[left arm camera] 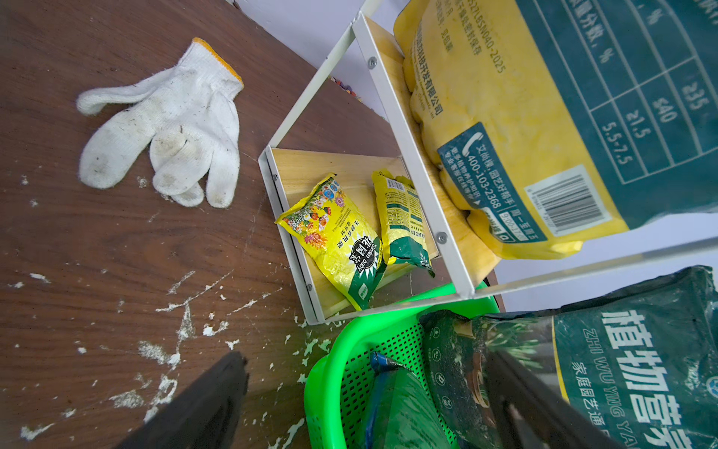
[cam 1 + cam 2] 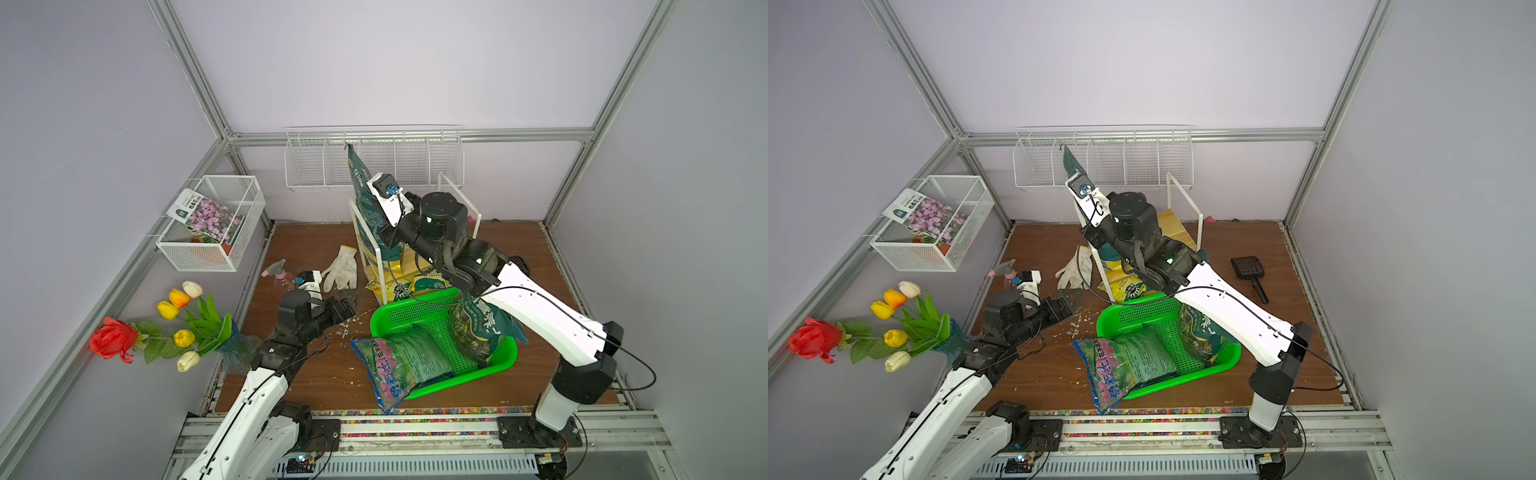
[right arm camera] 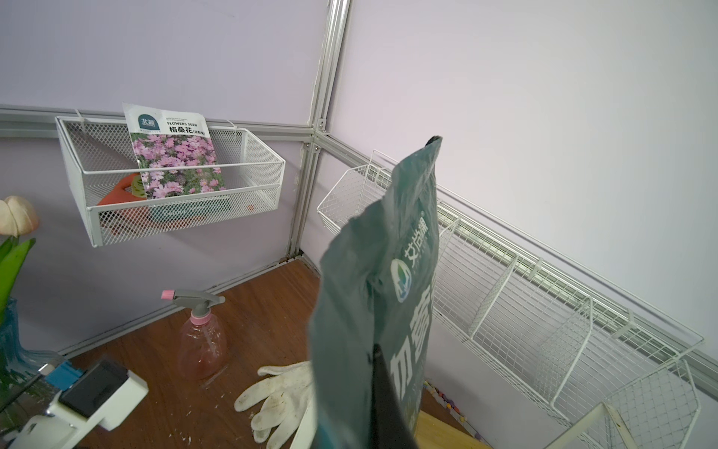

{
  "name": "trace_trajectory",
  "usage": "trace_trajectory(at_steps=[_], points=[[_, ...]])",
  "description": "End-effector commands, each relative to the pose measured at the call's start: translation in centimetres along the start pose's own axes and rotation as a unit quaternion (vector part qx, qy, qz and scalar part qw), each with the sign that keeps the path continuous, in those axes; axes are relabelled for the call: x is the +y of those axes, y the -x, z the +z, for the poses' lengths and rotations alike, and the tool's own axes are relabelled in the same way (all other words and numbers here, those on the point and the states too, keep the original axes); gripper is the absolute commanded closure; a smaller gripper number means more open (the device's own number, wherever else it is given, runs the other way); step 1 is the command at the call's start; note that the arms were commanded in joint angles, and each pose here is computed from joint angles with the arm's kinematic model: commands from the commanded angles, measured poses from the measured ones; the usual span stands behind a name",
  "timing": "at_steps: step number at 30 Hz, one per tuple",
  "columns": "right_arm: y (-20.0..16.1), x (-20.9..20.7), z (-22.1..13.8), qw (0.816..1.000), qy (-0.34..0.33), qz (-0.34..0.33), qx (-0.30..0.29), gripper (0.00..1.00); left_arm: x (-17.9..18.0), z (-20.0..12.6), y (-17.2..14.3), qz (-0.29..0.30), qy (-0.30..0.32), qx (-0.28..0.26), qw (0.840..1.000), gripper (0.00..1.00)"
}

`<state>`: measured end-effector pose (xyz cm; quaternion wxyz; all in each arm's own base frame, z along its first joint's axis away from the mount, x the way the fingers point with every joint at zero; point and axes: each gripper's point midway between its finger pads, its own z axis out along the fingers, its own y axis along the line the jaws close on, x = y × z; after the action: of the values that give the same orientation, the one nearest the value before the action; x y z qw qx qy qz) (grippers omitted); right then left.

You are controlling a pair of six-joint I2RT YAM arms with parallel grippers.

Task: Take down the fertilizer bag from the shelf
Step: Pick up the fertilizer bag from the shelf.

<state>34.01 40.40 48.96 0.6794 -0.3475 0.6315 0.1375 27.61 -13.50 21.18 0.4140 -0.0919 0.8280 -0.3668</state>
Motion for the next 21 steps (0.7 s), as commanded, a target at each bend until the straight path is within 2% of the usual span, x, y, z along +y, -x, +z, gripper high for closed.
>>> trace_trajectory(at_steps=[1,11,21], points=[[3.8,-2.2,-1.3,0.999,-0.02,0.003,-0.051,1.0,0.4,-0.1,-0.4,0.007,0.006,0.001,1.0,0.0],[8.0,-5.3,-4.8,0.994,-0.052,-0.017,-0.094,1.0,0.5,0.2,-0.5,0.003,0.006,0.003,1.0,0.0],[9.6,-6.5,-7.3,0.992,-0.06,-0.018,-0.112,1.0,0.6,0.3,-0.7,0.001,0.004,0.005,1.0,0.0]])
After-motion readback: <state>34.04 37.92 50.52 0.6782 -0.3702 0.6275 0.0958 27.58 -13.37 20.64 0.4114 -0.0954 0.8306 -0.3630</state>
